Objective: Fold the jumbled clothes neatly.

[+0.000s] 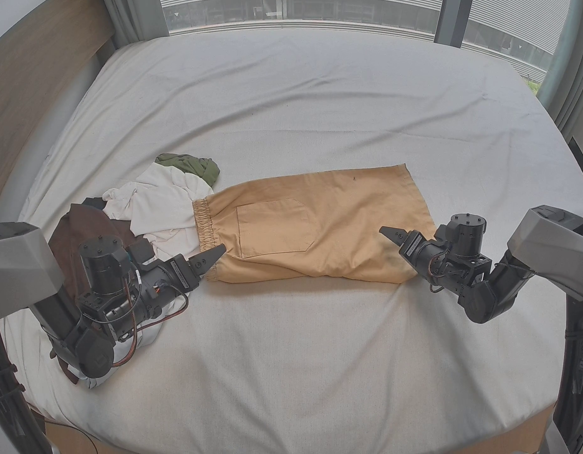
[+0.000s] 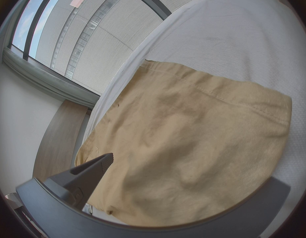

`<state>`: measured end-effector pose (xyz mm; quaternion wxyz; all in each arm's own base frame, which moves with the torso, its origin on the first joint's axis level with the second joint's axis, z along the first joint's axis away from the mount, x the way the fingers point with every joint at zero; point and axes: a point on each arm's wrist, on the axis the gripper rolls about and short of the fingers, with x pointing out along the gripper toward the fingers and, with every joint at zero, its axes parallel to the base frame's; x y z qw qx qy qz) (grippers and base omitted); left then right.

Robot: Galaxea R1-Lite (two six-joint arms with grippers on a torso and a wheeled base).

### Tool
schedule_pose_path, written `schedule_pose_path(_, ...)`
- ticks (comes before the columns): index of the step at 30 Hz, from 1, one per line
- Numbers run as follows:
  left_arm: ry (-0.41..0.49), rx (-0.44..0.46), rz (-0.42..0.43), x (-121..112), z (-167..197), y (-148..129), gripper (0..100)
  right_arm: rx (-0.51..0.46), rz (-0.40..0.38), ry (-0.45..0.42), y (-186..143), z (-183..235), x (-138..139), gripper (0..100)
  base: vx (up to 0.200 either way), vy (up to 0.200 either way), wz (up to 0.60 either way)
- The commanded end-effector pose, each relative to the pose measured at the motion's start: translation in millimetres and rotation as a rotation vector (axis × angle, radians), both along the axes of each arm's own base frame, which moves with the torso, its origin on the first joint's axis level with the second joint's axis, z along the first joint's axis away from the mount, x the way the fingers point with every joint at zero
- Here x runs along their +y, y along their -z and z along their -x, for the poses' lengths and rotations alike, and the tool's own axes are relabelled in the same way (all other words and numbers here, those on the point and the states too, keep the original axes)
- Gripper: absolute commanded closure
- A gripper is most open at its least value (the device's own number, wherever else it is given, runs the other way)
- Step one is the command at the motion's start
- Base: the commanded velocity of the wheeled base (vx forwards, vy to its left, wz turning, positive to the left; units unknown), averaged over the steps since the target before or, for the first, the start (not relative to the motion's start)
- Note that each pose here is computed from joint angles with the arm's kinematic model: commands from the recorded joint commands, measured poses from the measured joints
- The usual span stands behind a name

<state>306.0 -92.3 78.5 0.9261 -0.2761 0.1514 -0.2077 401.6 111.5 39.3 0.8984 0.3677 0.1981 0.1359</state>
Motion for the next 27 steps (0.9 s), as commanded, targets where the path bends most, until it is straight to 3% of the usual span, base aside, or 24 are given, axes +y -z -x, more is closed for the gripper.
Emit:
schedule_pose_path(1,0.001,0.002,0.000,0,0,1,0,0.018,0.007,0.001,11,-3,3,0,0.000,0.000,0.00)
schedule_pose_path(4,0.001,0.002,0.000,0,0,1,0,0.013,0.018,0.023,14,-5,6,0,0.000,0.000,0.00)
schedule_pose_path(5,0.002,0.002,0.001,0,0,1,0,0.012,0.019,0.025,14,-5,7,100,0.000,0.000,0.00)
schedule_pose_path(15,0.002,0.000,0.001,-1,0,0,0,0.016,0.036,0.018,2,10,13,100,0.000,0.000,0.00)
schedule_pose_path(27,0.007,0.002,0.001,-1,1,0,0,0.036,0.150,-0.048,-15,62,9,100,0.000,0.000,0.00)
